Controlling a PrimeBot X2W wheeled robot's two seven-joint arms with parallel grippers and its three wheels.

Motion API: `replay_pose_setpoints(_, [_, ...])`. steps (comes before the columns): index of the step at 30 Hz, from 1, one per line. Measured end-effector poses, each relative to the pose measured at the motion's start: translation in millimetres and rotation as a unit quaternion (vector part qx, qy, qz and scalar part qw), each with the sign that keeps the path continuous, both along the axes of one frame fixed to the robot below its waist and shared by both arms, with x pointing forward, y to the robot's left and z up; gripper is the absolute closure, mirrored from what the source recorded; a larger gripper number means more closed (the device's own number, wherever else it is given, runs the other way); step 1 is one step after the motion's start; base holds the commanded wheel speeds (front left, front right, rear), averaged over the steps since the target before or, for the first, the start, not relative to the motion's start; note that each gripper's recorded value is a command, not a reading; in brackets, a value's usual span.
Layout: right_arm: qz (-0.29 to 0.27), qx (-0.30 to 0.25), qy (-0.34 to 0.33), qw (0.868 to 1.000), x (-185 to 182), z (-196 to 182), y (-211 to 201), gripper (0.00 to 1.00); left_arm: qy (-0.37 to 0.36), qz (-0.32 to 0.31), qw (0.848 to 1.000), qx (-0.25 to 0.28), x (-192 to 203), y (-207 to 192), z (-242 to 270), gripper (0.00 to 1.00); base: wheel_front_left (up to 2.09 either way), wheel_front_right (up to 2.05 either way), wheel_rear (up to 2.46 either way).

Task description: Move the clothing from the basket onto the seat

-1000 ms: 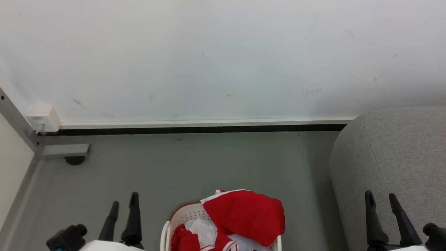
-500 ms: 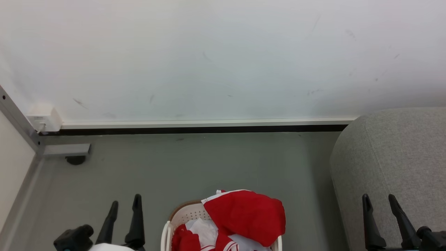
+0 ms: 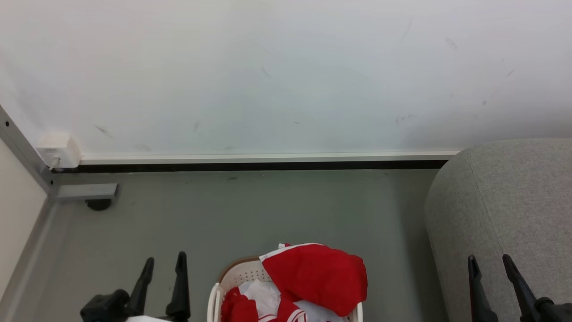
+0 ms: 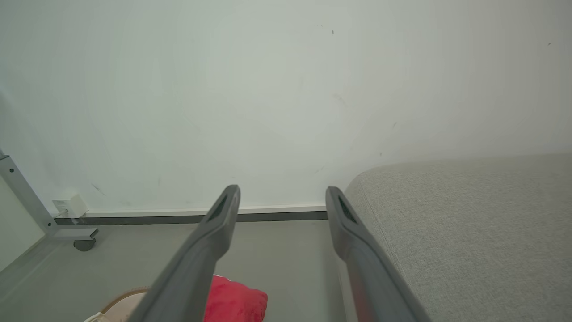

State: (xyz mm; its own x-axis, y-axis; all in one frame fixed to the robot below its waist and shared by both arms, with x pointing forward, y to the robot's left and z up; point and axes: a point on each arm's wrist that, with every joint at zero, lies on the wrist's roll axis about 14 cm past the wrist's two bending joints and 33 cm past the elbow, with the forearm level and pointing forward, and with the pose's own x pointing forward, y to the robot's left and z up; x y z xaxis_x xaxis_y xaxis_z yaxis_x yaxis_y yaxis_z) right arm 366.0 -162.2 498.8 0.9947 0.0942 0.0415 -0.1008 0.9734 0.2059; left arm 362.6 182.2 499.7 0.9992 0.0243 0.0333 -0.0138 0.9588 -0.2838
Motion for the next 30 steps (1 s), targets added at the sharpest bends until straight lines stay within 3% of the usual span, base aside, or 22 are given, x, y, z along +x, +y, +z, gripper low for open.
replay_pose_setpoints(30, [0.010, -0.081, -0.006, 0.997, -5.7, -8.2, 0.5, 0.00, -0.012, -0.007, 0.996, 0.087, -7.7, -3.6, -1.2, 0.00, 0.00, 0.00, 0.00])
